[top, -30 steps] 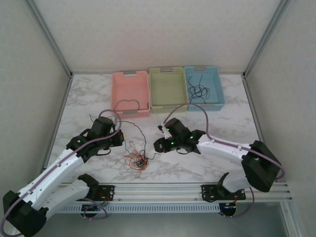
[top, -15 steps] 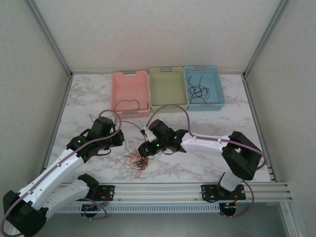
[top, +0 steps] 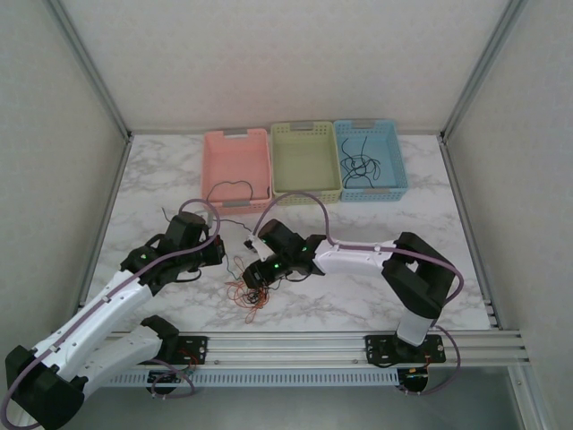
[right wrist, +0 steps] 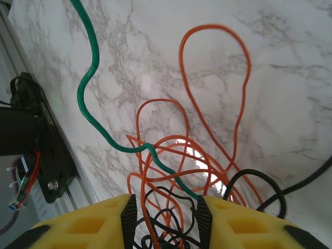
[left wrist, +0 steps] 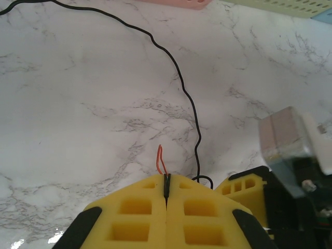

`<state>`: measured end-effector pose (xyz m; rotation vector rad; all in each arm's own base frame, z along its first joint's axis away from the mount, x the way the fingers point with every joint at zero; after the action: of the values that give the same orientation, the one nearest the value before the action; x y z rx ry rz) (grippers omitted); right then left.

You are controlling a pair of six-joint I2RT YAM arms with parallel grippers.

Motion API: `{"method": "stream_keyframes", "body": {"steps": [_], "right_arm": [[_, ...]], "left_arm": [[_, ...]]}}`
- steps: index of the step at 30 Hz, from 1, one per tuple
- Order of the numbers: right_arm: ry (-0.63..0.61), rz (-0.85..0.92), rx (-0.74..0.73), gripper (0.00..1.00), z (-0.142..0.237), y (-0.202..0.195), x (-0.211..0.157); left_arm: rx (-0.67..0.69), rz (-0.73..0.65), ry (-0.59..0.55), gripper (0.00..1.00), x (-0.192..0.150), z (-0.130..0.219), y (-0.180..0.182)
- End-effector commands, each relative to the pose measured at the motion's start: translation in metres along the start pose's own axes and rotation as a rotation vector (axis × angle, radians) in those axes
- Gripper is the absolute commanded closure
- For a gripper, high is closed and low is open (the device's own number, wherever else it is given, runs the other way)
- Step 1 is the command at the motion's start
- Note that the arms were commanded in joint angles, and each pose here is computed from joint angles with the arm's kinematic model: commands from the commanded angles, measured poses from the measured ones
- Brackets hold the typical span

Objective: Untangle the cables

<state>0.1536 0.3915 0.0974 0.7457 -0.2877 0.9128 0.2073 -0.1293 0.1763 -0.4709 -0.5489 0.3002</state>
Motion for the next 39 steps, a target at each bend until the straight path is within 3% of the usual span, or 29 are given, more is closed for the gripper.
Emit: {"method": "stream_keyframes", "body": {"steps": [1, 10, 18, 27, 30, 35, 39], "right_arm": [[0.017, 0.042, 0.036, 0.65, -0.004, 0.012, 0.002], [0.031, 0.041, 0.018, 0.78, -0.007, 0.010, -0.004], [-0.014, 0.056, -0.024, 1.00, 0.002, 0.008, 0.006], [-0.065, 0.097, -0.088, 1.00, 0.035, 0.003, 0.004], [-0.100, -0.003, -0.149, 1.00, 0.059, -0.029, -0.001], [-0.212, -0.308, -0.335, 1.00, 0.121, -0.114, -0.026], [-0.303, -0.561, -0.511, 1.00, 0.178, -0.169, -0.058]], "left_arm": [[-0.005, 0.006, -0.021, 1.00, 0.003, 0.001, 0.000], [-0.004, 0.005, -0.019, 1.00, 0.003, 0.001, 0.001], [0.003, 0.006, -0.036, 1.00, 0.005, 0.004, 0.001], [0.040, 0.017, -0.109, 1.00, 0.017, 0.024, 0.005], [0.042, -0.002, -0.110, 1.00, 0.022, 0.048, -0.001], [0.170, -0.074, -0.295, 1.00, 0.050, 0.116, 0.014], [0.245, -0.104, -0.343, 1.00, 0.056, 0.139, 0.026]]}}
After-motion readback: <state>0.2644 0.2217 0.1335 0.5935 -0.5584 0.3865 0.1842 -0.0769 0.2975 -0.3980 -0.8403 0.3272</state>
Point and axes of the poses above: each hand's point on the last joint's axis, 136 mm out from that joint toward the fingers, its own z axis back along the fingers, its own y axis along the line the jaws close on, x = y × z, the point moved 3 cm from there along z, back along the fingers, and after that the axes turned 13 degrees about z, right-handed, at the moved point
